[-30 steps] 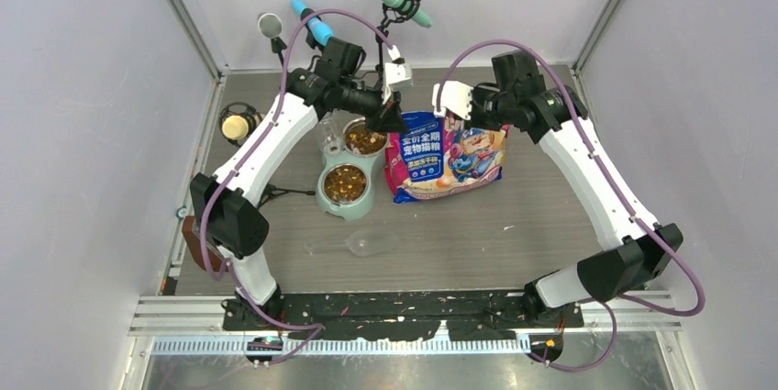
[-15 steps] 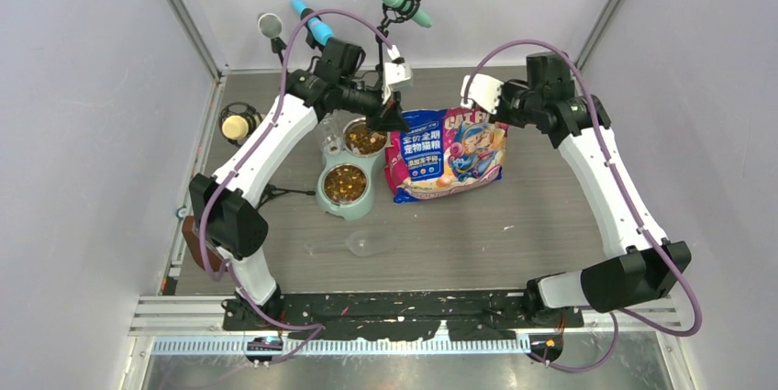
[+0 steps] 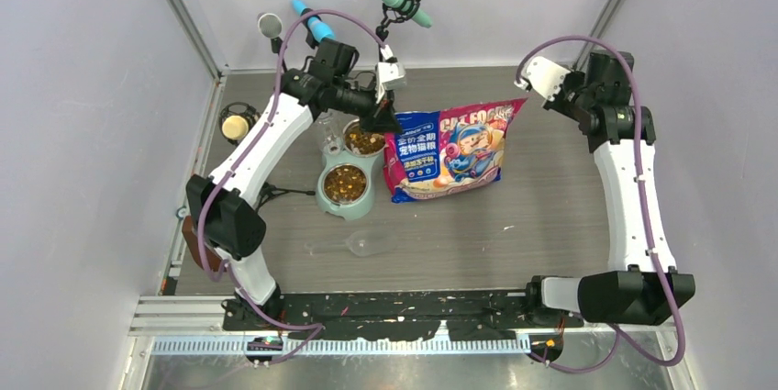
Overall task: Serve the pet food
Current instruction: Close the pet food bag at the center of the board.
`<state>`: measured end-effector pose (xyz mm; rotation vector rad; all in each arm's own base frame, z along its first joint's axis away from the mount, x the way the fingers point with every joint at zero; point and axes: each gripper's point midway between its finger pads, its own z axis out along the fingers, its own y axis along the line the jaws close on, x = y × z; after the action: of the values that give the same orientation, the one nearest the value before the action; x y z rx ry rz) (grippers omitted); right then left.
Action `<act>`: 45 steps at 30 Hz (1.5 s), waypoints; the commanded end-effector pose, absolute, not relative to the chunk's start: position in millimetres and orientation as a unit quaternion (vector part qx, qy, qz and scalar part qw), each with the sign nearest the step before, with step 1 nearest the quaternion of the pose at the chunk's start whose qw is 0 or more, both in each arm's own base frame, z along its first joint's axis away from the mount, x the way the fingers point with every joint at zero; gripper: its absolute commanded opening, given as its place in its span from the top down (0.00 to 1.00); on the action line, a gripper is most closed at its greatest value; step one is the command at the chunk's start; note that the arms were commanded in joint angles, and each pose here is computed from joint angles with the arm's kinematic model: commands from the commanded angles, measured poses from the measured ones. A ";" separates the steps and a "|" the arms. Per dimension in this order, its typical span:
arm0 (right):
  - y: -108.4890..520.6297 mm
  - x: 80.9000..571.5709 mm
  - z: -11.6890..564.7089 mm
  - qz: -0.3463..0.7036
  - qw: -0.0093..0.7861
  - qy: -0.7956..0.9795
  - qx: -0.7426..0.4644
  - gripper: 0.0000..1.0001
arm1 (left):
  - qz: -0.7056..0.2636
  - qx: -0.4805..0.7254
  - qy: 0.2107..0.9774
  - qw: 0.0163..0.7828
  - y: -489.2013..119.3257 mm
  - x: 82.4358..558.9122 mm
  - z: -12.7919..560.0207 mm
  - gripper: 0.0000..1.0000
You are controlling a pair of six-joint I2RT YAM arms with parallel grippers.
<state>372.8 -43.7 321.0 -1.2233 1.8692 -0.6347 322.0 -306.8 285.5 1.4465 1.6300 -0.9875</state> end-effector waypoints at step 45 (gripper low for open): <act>262.9 333.4 330.6 0.257 0.472 0.512 -0.670 0.42 | -0.364 0.526 0.661 0.393 -318.6 320.4 316.0 0.87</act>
<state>341.4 259.1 326.5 -1.5893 1.2806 0.6420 319.1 -316.4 293.4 1.3463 1.7452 -0.9324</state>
